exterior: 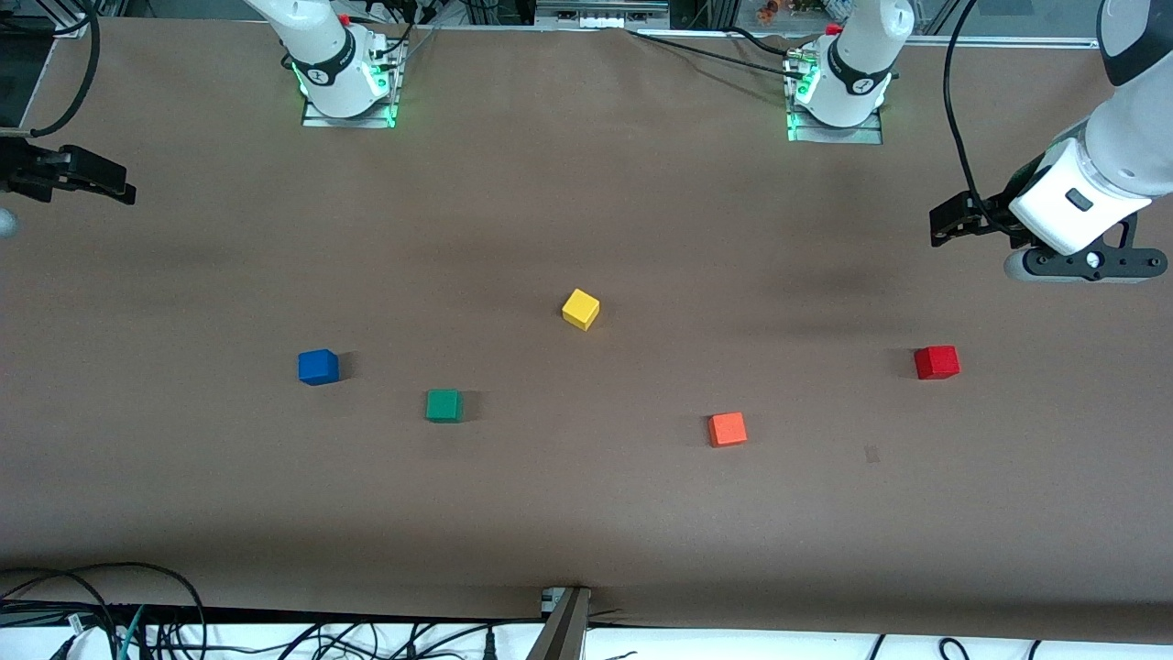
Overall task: Pass red block to right arm, stack on blue
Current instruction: 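Move the left gripper toward the red cube, then lower the left gripper over the red cube and close on it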
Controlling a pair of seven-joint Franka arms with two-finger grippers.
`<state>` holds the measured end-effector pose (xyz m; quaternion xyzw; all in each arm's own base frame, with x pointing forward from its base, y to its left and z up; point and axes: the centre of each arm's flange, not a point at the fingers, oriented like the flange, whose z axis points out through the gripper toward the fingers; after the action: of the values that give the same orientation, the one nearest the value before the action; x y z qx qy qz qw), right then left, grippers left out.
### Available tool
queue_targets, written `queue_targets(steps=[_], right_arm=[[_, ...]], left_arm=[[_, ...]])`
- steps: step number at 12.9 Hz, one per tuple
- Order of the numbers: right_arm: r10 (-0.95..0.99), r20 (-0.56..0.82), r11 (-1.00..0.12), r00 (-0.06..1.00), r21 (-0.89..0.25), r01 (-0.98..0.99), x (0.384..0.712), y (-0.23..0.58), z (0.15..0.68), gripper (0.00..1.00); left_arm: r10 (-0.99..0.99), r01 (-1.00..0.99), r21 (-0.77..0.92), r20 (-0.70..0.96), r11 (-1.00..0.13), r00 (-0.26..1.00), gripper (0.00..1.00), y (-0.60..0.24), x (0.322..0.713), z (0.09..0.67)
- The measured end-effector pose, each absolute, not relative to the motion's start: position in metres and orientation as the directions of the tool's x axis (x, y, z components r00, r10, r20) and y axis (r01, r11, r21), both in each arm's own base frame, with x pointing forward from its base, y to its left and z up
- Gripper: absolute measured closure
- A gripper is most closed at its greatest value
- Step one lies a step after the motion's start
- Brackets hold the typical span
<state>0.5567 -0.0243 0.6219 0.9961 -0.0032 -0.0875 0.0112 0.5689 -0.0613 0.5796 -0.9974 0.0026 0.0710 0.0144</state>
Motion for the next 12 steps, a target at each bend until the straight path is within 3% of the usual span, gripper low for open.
queue_targets(steps=[7,12], right_arm=[[-0.009,-0.174,-1.000,0.985,0.023,-0.005,0.557,-0.025,0.622,0.00],[-0.009,-0.178,-1.000,0.984,0.023,-0.005,0.558,-0.025,0.620,0.00]], left_arm=[[-0.001,-0.002,-0.050,-0.009,-0.999,1.000,0.00,-0.020,0.599,0.558],[0.030,0.031,-0.044,0.025,-0.999,0.999,0.00,0.034,0.607,0.469]])
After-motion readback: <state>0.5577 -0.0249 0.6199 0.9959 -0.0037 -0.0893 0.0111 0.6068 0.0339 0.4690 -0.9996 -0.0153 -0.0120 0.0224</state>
